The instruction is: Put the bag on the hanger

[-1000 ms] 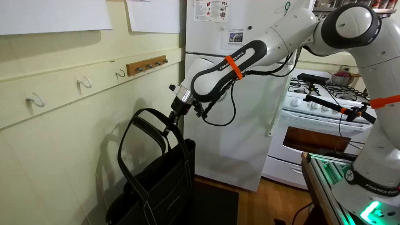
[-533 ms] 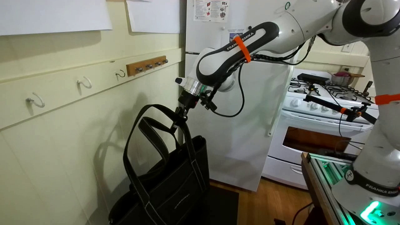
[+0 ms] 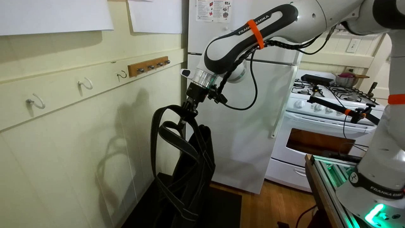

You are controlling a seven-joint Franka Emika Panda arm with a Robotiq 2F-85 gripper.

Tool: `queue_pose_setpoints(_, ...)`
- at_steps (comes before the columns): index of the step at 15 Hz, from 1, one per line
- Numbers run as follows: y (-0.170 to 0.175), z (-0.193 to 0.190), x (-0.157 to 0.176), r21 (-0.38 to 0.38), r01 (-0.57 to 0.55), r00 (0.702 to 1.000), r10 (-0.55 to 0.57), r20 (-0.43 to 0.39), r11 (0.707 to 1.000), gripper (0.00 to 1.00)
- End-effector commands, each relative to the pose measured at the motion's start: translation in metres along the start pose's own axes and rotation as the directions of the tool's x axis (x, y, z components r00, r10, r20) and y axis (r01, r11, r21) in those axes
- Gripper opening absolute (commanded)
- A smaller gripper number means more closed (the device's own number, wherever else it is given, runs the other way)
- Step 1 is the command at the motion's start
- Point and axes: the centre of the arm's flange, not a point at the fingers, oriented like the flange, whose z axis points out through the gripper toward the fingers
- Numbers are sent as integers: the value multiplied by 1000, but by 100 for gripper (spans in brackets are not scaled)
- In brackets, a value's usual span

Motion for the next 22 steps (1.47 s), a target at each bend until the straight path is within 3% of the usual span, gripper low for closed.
queue_pose_setpoints(1,-29,-23,9,17,16,999,-15,-28,1000,1)
queue_pose_setpoints(7,-58,-38,41,71,-43,995,49,-82,997,1)
queue_pose_setpoints(13,-73,-57,69,86,-200,973,208,-98,976,1)
queue_pose_setpoints(18,-78,-67,94,132,-383,897,403,-181,914,1)
queue_pose_setpoints(22,-77,-74,124,179,-467,829,499,-253,866,1)
